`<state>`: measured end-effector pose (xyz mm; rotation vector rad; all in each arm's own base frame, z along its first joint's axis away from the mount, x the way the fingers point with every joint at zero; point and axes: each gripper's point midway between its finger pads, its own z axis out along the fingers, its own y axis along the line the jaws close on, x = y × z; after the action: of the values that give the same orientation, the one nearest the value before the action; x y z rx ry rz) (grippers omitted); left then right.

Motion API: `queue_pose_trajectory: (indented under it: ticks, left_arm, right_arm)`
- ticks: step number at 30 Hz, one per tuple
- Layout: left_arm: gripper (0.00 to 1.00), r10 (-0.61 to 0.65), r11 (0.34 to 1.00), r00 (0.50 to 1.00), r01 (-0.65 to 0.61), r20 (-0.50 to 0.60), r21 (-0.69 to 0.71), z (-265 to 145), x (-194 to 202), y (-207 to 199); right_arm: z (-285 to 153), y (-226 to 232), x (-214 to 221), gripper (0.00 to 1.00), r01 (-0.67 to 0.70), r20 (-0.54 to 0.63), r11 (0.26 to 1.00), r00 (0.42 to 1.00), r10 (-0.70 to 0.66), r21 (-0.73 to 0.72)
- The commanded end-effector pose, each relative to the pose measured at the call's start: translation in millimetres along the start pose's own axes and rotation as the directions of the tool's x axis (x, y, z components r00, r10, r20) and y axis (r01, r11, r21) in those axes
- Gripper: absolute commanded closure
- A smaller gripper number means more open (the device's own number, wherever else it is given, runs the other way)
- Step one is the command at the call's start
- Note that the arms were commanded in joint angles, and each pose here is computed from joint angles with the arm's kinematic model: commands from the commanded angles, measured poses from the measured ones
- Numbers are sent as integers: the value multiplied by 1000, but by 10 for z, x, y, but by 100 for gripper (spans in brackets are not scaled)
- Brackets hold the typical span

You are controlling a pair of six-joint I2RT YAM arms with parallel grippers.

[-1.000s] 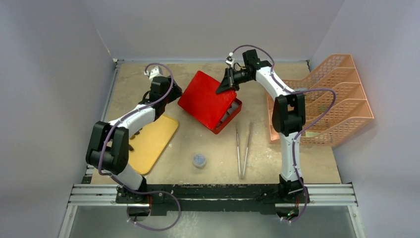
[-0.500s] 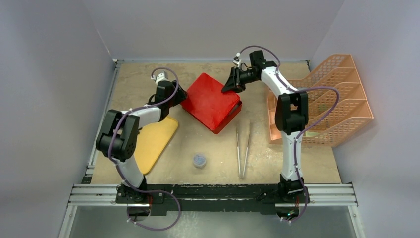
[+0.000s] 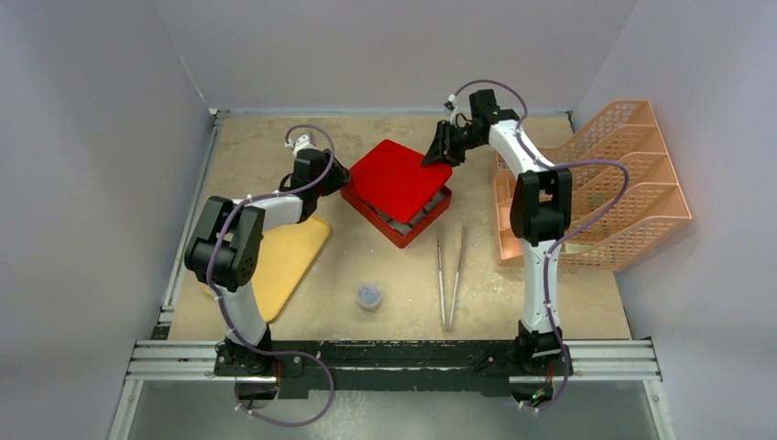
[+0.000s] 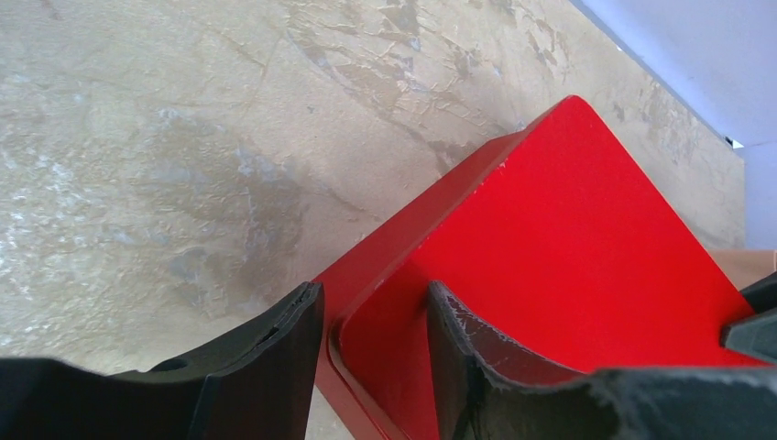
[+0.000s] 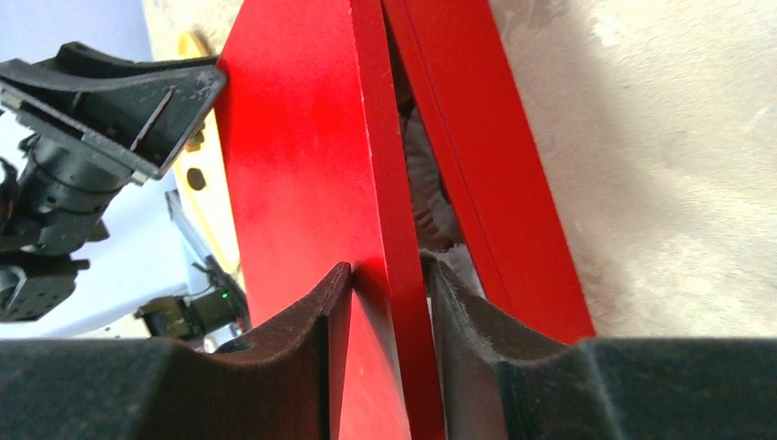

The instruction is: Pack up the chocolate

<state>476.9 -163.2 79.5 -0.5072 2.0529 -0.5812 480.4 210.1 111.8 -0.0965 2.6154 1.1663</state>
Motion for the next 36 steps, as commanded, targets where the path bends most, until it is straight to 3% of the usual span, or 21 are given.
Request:
queue_pose_trajectory:
  ticks: [1,12,18,31,36]
  left_arm:
    - [55,-5,998,1000,2,30,69,31,-119,-271]
    - [58,44,999,999,-44,19,24,9,-84,-190]
    - [56,44,998,999,-44,5,41,-4,-71,-257]
    - [63,35,997,999,-33,-23,75,66,-27,-471]
    - [62,39,999,999,-38,-34,9,58,-24,-396]
  right_arm:
    - [-267,-63,-252,60,31,102,990,994,-45,135]
    - [-605,-367,-150,43,-32,165,921,986,-35,389]
    - [-638,-282,-59,43,-10,157,934,986,-49,357]
    - [-684,-552,197,43,-17,138,886,989,-54,462]
    - [-629,-728,308,45,-33,121,865,992,-33,500]
